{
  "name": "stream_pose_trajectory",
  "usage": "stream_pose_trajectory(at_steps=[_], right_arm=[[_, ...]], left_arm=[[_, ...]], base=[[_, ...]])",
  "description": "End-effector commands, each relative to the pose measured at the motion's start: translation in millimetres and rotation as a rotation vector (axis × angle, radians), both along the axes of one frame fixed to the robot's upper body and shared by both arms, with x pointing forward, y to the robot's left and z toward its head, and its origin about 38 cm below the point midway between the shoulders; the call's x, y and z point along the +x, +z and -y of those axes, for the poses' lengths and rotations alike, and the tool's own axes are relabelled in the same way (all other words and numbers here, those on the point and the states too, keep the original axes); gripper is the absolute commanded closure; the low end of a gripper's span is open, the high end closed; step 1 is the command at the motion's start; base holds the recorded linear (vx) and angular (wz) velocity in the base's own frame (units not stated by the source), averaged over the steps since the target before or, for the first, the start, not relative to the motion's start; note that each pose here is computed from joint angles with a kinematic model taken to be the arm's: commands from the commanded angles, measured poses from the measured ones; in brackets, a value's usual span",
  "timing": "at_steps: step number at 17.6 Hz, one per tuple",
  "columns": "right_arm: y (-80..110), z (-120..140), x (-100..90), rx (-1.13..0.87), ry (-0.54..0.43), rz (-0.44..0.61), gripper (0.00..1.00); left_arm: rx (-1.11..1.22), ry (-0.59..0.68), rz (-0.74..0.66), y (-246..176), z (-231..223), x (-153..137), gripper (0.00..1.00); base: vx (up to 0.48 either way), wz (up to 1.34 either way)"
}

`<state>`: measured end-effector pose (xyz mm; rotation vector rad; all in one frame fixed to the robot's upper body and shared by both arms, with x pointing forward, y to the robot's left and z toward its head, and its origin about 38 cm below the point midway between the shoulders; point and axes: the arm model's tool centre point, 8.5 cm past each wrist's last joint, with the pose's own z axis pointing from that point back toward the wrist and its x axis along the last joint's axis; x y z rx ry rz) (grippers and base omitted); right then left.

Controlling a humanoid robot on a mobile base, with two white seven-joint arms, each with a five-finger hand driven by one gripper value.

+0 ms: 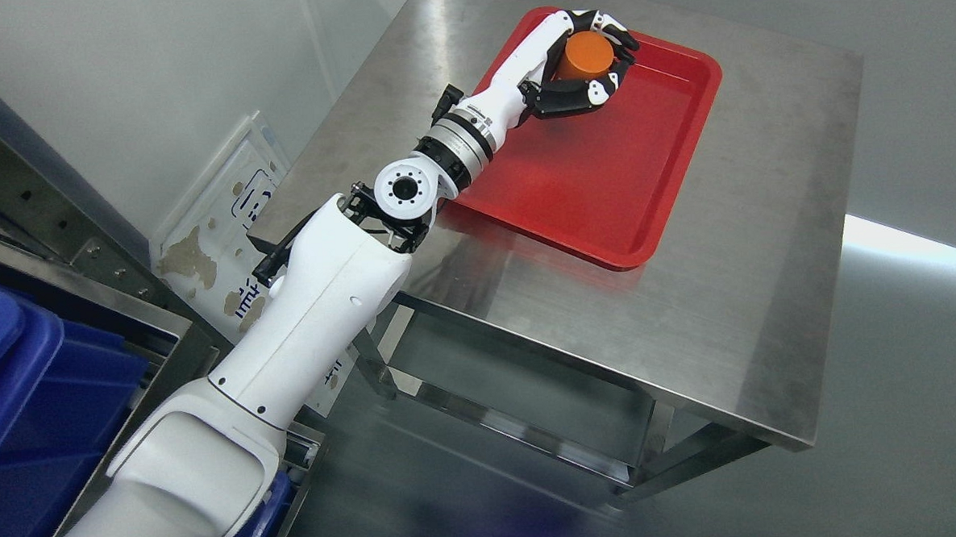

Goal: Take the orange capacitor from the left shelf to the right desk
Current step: 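Lower the capacitor with the left hand onto the red tray, then open the left hand and withdraw it from the upright capacitor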

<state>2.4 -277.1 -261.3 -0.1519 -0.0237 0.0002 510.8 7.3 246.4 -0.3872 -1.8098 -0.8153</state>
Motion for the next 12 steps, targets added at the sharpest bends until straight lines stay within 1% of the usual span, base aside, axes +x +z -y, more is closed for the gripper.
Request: stream_pose_trajectory(at_steps=[1, 4, 8, 12], right_arm=[[0.9, 11.2, -8.8, -0.017, -0.005, -0.006, 0.0], [0.9, 11.2, -8.8, -0.017, -0.005, -0.006, 0.0], [0.9, 11.2, -8.8, -0.017, -0.005, -0.006, 0.0], [0.9, 11.2, -8.9, -0.017, -0.005, -0.006, 0.0]], left_arm=[[0.159, 0.03, -0.084, -56.5, -7.4, 7.0, 0.85], [0.147, 0.074, -0.083, -57.3, -11.7, 10.4, 0.81], [0.14, 0.076, -0.081, -55.9, -11.6, 10.4, 0.63], [0.133, 0.079, -0.08, -54.1, -12.8, 11.3, 0.52]], base=[[0.0, 0.0], [0.0, 0.0], [0.0, 0.0], [0.0, 0.0]])
